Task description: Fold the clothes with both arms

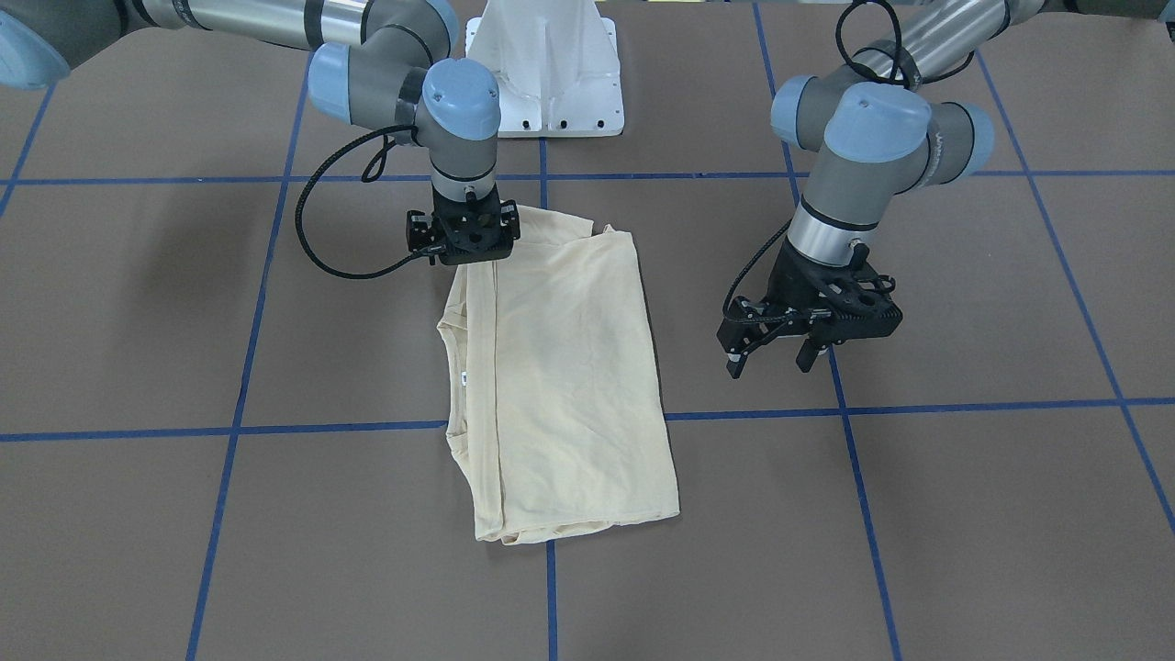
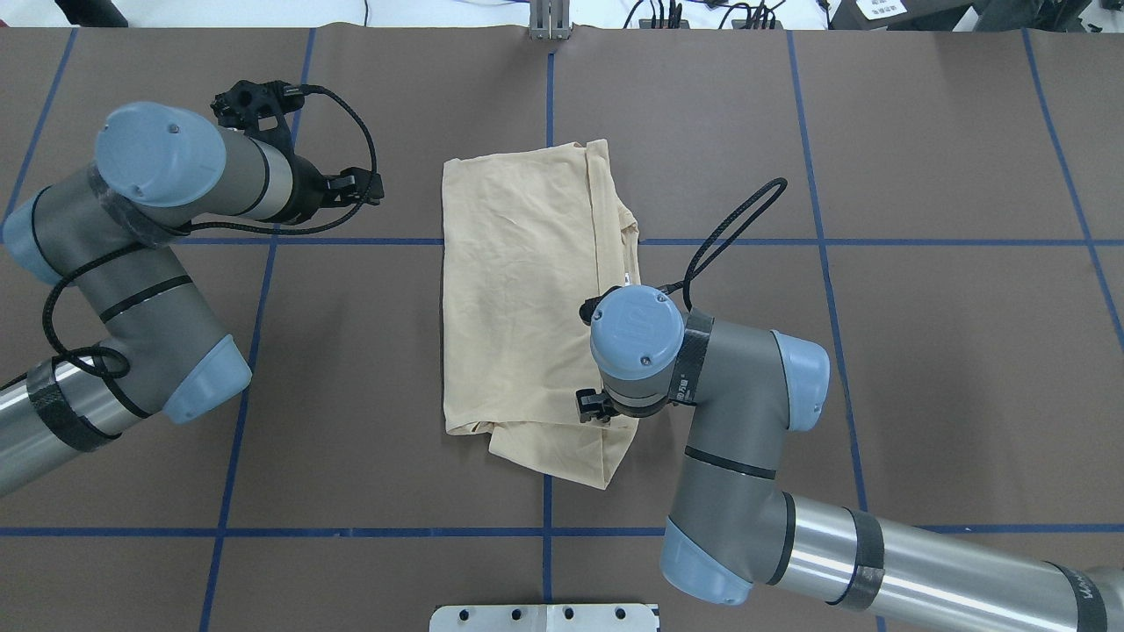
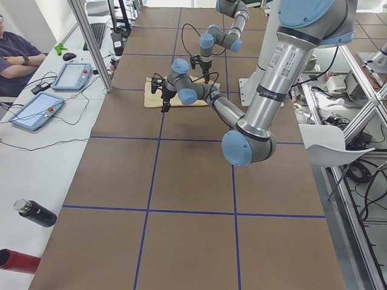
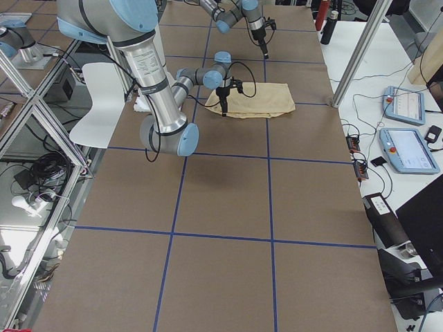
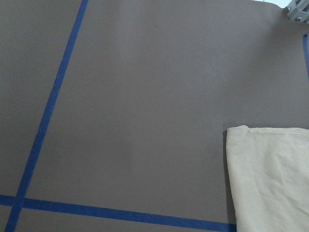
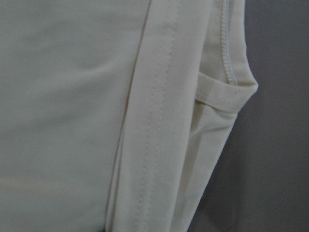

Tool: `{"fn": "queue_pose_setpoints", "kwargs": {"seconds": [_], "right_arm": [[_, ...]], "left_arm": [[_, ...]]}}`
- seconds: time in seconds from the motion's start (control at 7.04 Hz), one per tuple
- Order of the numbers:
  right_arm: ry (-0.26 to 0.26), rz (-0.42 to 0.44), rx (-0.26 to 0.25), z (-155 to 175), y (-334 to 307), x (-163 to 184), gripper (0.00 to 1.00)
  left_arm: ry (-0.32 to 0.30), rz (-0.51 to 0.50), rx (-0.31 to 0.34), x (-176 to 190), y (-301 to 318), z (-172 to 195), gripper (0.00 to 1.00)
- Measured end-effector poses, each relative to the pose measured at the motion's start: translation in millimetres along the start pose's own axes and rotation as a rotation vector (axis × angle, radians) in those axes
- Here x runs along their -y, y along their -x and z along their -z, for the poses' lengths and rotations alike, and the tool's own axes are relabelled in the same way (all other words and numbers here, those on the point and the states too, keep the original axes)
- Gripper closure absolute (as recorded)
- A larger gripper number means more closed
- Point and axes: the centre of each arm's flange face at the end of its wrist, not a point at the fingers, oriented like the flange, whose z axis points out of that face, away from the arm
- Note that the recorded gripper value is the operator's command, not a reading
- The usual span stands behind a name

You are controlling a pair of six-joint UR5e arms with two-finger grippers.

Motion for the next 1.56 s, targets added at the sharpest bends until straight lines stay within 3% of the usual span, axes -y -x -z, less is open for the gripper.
{"fn": "queue_pose_setpoints", "kwargs": {"seconds": [1.14, 1.42, 1.56], "right_arm": [[0.034, -0.022, -0.091, -3.5, -67.2, -9.9, 0.00], [0.005, -0.025, -0.064, 14.6, -70.0, -4.7, 0.00], [-0.038, -0.024, -0.026, 31.6, -68.2, 5.1, 0.00]], "left_arm": [[0.010, 0.001, -0.004, -6.9, -4.3, -3.3, 0.00], [0.011, 0.001, -0.003, -7.7, -4.0, -3.8, 0.00], [0.012, 0.000, -0.003, -7.9, -3.6, -3.9, 0.00]]}}
